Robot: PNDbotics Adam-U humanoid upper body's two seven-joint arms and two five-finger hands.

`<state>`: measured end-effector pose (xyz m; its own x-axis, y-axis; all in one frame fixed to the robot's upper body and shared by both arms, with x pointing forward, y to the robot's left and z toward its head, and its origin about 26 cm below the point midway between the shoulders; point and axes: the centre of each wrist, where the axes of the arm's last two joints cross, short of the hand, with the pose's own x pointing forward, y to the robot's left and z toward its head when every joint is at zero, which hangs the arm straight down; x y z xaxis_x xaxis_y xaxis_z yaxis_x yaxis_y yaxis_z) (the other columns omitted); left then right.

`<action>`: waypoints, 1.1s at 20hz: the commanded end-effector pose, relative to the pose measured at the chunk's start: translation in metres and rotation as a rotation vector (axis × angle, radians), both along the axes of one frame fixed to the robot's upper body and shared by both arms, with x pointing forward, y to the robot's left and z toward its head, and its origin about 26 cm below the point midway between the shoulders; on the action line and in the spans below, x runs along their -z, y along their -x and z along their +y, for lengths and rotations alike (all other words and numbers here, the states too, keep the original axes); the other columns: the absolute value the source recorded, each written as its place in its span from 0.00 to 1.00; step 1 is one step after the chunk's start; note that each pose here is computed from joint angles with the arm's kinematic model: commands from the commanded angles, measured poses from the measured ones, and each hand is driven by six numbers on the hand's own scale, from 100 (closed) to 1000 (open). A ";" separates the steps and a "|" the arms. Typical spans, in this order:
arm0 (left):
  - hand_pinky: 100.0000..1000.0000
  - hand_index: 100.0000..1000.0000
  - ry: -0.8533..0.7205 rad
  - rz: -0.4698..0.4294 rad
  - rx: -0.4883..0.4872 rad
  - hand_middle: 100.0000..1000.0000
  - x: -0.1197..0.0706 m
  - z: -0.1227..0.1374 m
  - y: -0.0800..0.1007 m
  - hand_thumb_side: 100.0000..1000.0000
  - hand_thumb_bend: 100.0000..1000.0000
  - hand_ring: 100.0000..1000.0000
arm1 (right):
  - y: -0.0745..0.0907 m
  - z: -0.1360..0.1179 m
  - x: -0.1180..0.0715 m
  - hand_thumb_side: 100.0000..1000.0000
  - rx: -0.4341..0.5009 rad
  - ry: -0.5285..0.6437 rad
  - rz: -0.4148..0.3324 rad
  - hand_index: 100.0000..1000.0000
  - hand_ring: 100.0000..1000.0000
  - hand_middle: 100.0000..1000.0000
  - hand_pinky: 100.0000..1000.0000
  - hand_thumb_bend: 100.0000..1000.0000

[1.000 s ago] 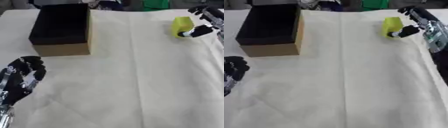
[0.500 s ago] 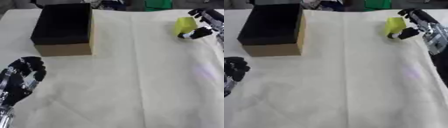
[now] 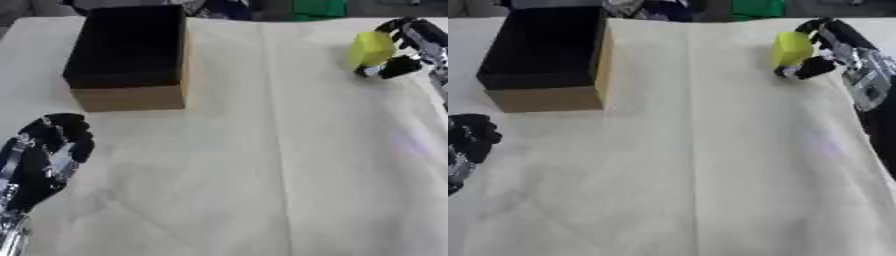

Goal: Pick up objects on the table and place them in the box.

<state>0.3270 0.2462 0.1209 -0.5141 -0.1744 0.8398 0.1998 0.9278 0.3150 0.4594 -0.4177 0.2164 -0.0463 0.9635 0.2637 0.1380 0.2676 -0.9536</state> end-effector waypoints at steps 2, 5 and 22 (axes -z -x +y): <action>0.65 0.69 -0.007 -0.035 0.012 0.55 -0.010 -0.001 0.000 0.41 0.50 0.57 | 0.001 -0.004 -0.012 0.15 0.019 0.021 -0.020 0.72 0.60 0.60 0.58 0.53; 0.65 0.69 -0.006 -0.034 0.012 0.55 -0.010 -0.001 0.000 0.41 0.50 0.57 | 0.001 -0.004 -0.010 0.11 0.017 0.021 -0.008 0.61 0.50 0.48 0.54 0.47; 0.65 0.68 -0.006 -0.020 0.009 0.55 -0.007 0.001 0.001 0.40 0.49 0.57 | 0.005 0.019 -0.040 0.00 -0.103 0.030 -0.098 0.43 0.30 0.29 0.42 0.37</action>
